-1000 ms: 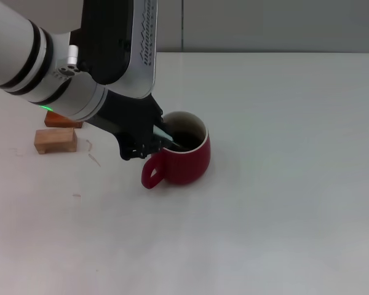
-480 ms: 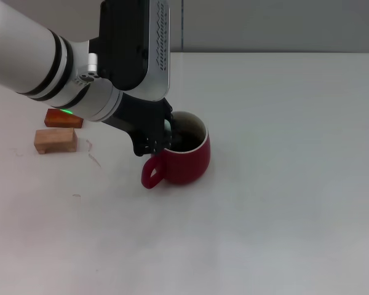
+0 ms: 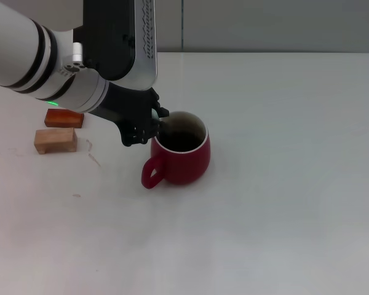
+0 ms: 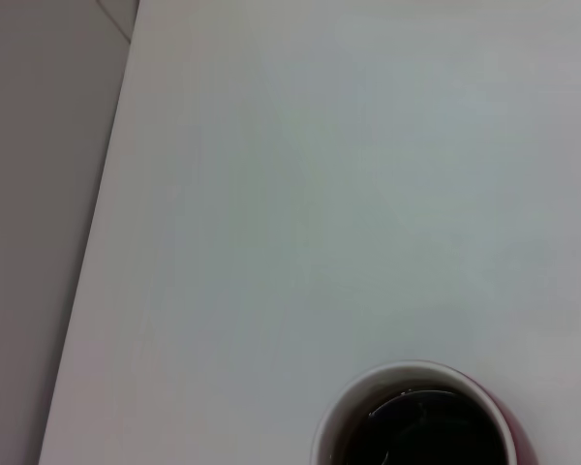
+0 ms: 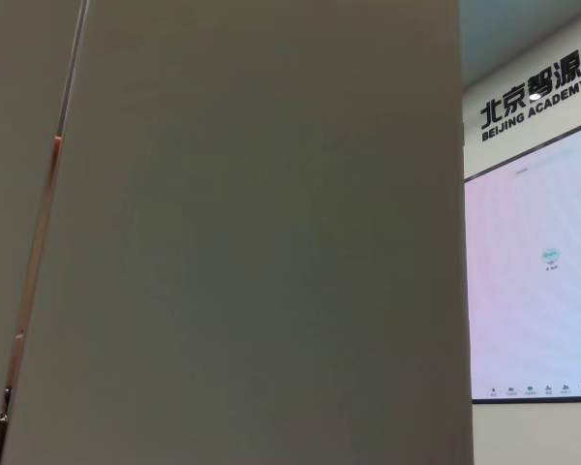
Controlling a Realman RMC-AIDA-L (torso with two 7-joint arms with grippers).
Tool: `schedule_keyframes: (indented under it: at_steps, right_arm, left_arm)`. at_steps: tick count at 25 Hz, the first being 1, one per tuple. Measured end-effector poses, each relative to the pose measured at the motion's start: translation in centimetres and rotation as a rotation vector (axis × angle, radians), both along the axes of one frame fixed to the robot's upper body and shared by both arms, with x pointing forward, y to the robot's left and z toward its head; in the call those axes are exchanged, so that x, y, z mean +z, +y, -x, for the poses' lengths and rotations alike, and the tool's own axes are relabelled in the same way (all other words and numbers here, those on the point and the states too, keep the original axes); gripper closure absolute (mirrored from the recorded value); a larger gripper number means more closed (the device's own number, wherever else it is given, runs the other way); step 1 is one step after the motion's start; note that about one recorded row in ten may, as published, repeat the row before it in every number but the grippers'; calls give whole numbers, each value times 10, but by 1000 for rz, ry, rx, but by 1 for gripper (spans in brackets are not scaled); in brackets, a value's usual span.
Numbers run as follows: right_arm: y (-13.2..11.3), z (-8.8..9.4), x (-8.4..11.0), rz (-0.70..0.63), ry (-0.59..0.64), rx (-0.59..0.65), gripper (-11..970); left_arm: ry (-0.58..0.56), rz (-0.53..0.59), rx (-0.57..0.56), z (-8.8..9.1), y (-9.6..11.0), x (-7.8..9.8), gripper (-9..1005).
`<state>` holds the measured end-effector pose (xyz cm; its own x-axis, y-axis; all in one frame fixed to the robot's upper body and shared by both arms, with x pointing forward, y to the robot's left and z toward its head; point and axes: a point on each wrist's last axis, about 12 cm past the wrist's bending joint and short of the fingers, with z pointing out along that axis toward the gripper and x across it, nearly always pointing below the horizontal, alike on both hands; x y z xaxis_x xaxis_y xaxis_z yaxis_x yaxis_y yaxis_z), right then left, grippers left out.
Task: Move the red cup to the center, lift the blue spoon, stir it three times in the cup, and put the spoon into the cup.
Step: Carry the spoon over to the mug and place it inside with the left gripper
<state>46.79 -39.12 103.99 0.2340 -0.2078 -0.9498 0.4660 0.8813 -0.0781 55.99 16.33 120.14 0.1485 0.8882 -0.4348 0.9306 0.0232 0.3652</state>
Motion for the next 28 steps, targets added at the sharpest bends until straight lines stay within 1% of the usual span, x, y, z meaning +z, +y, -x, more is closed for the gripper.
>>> schedule_keyframes:
  at_steps: [7, 13, 19, 23, 28]
  right_arm:
    - [-1, 0, 0, 2, 0, -1, 332]
    - [-2, 0, 1, 5, -1, -1, 333]
    - [-2, -1, 1, 5, 1, 0, 333]
    - [-2, -1, 1, 5, 1, 0, 333]
    - [-2, 0, 1, 5, 2, -2, 333]
  left_arm:
    - [26, -14, -10, 8, 2, 4, 850]
    - [52, -11, -21, 11, -1, 2, 851]
    - [75, 49, -57, 15, -10, 4, 851]
    - [71, 70, -66, 14, -13, 4, 851]
    - [62, 80, -54, 8, -17, -2, 851]
